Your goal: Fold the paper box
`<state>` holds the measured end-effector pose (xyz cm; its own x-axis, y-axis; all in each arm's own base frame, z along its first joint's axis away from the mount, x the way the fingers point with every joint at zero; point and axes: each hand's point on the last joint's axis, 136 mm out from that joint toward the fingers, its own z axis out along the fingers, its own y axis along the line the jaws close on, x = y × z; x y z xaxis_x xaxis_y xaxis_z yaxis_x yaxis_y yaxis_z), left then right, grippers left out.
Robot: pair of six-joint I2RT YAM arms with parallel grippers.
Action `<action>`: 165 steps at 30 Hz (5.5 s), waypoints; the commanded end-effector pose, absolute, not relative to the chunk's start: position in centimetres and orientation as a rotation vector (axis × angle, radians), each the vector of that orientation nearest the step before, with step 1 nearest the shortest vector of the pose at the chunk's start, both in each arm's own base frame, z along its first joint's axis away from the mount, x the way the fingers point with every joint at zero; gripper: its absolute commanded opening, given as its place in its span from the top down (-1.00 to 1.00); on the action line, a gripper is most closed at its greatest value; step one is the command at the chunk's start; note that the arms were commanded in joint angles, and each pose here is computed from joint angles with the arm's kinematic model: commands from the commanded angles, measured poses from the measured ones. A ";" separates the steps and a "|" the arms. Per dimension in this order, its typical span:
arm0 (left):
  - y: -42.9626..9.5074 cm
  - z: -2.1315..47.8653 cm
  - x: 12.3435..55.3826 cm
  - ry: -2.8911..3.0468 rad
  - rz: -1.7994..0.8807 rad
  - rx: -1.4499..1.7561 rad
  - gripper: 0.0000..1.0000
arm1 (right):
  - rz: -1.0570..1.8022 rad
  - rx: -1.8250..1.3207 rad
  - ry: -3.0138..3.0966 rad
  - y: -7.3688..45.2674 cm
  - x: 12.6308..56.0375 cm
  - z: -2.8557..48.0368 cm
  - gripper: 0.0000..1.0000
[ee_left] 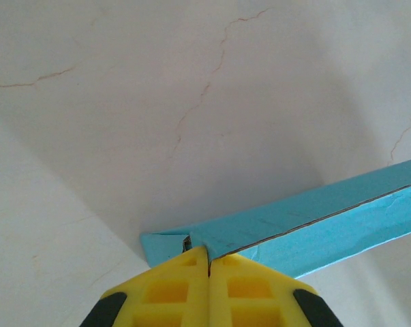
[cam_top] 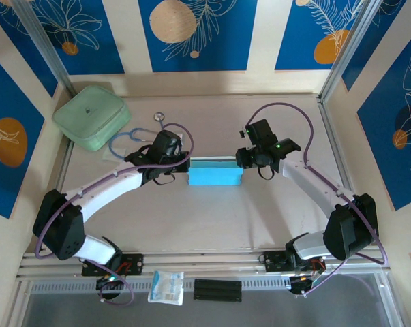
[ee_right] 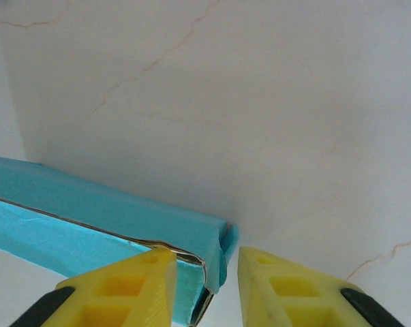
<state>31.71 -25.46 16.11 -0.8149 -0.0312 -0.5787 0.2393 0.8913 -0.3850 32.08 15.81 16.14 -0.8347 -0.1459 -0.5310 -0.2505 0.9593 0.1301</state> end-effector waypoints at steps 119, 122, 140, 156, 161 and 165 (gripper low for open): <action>-27.2 19.2 31.3 2.427 -0.751 0.087 0.25 | 0.016 0.019 2.749 13.4 25.5 12.6 0.94; -27.0 18.2 31.0 2.451 -0.744 0.079 0.31 | 0.020 0.015 2.752 13.4 25.4 12.5 0.94; -26.5 13.6 29.2 2.549 -0.764 0.041 0.62 | 0.062 -0.016 2.786 14.4 24.4 12.5 0.93; -26.3 12.1 28.2 2.581 -0.784 0.026 0.64 | 0.337 -0.015 2.751 15.5 24.2 15.9 0.64; -26.2 12.4 28.5 2.573 -0.766 0.028 0.64 | 0.347 -0.007 2.707 15.0 24.6 17.6 0.51; -26.3 12.6 28.6 2.569 -0.771 0.034 0.64 | 0.339 0.003 2.690 14.7 24.7 18.2 0.44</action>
